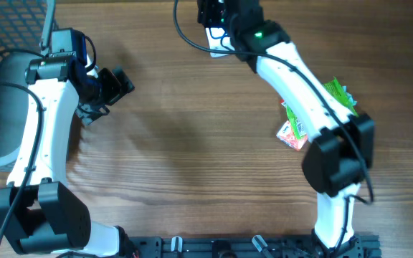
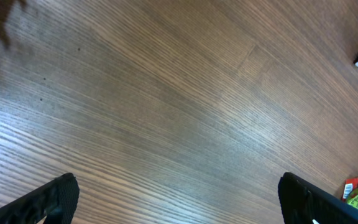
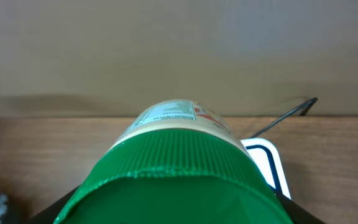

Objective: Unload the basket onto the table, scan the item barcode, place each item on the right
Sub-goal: 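Hold the jar up in front of the white scanner, then carry the jar right and set it down beside the snack pile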

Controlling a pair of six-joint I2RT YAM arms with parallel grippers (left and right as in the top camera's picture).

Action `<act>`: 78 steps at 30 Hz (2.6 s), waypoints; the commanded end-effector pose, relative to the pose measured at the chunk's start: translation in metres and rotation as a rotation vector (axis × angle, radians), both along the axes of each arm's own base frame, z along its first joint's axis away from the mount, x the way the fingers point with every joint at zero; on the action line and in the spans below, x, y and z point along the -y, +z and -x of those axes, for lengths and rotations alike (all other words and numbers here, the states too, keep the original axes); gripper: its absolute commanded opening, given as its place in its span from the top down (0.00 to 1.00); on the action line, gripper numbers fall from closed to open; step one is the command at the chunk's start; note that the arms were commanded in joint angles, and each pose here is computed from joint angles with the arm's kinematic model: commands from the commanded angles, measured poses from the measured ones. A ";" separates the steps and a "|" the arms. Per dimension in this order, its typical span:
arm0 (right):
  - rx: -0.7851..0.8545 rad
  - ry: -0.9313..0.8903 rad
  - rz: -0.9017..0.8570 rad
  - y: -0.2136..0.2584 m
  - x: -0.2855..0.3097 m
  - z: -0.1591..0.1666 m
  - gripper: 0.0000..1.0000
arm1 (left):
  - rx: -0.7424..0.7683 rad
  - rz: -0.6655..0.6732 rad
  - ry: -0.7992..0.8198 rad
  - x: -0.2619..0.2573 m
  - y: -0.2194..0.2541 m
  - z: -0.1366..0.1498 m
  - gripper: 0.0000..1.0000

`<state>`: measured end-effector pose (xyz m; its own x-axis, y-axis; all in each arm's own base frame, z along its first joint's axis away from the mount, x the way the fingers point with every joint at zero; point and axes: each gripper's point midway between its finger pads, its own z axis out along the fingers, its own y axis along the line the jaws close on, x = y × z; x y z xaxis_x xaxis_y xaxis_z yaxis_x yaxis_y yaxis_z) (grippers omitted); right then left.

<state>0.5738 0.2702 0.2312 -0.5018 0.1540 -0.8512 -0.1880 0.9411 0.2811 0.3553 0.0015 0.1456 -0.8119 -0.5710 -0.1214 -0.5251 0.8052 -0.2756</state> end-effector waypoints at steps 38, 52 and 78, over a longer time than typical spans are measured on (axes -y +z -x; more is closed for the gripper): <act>-0.902 -0.318 0.357 -0.066 0.251 0.203 0.55 | 0.005 -0.001 -0.006 -0.001 0.001 -0.001 0.00; -1.197 -0.465 0.185 -0.128 0.337 0.266 0.52 | 0.005 -0.001 -0.006 -0.001 0.001 -0.001 0.00; -1.240 -0.554 0.121 -0.184 0.356 0.292 0.00 | 0.005 -0.001 -0.006 -0.001 0.001 -0.001 0.00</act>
